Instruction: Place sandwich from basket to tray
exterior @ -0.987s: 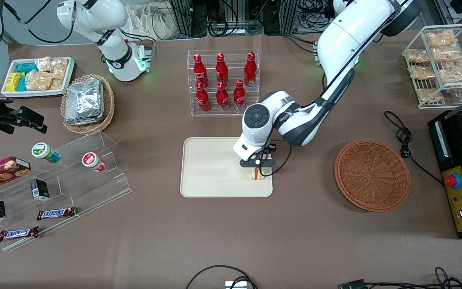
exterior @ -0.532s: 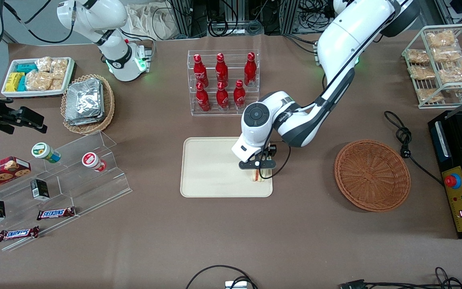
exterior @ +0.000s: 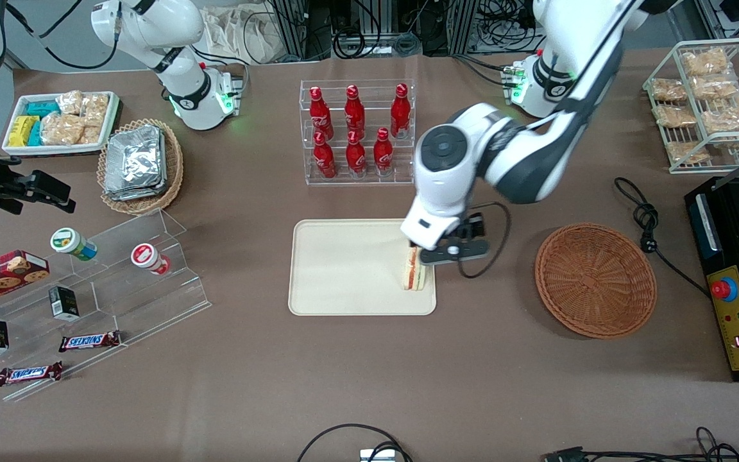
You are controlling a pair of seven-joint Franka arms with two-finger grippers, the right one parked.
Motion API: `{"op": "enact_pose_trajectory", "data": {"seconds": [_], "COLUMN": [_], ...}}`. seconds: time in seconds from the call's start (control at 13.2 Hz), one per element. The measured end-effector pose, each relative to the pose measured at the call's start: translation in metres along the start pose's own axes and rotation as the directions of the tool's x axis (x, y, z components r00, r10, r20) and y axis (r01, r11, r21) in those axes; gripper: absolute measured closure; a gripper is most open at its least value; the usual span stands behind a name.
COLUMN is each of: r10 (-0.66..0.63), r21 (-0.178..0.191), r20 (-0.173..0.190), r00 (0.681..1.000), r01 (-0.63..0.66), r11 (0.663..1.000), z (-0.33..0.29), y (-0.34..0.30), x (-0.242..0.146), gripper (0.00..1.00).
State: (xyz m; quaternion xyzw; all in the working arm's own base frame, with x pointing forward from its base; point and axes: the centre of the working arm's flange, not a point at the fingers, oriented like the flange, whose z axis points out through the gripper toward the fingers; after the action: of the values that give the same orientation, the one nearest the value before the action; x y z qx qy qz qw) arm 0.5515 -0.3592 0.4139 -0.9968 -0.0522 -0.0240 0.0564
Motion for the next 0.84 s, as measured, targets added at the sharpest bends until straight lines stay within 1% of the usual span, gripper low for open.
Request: {"op": "enact_pose_trajectory", "data": {"seconds": [0.08,0.23,0.3,0.46,0.53,0.61,0.68,0.76,0.84], "r10": [0.009,0.041,0.064,0.109,0.125,0.139,0.148,0.15,0.149], "r21": [-0.013,-0.021,-0.026,-0.032,-0.056,-0.09,-0.115,-0.125,-0.126], "r20": [0.016,0.051,0.06,0.047,0.039,0.034,0.025,0.016,0.01], "r00": [1.0,0.998,0.996,0.993,0.991,0.99,0.989,0.988,0.989], "r01": [-0.009,-0.04,-0.063,-0.108,-0.122,-0.135,-0.144,-0.147,-0.146], "r11": [1.0,0.999,0.998,0.994,0.991,0.987,0.983,0.981,0.981], "z": [-0.013,-0.032,-0.041,-0.06,-0.071,-0.084,-0.096,-0.107,-0.115], "y": [-0.027,-0.095,-0.131,-0.189,-0.215,-0.242,-0.272,-0.3,-0.321], "x": [0.014,0.043,0.055,0.071,0.075,0.076,0.074,0.07,0.065], "gripper": [0.0,0.0,0.0,0.0,0.0,0.0,0.0,0.0,0.0]}}
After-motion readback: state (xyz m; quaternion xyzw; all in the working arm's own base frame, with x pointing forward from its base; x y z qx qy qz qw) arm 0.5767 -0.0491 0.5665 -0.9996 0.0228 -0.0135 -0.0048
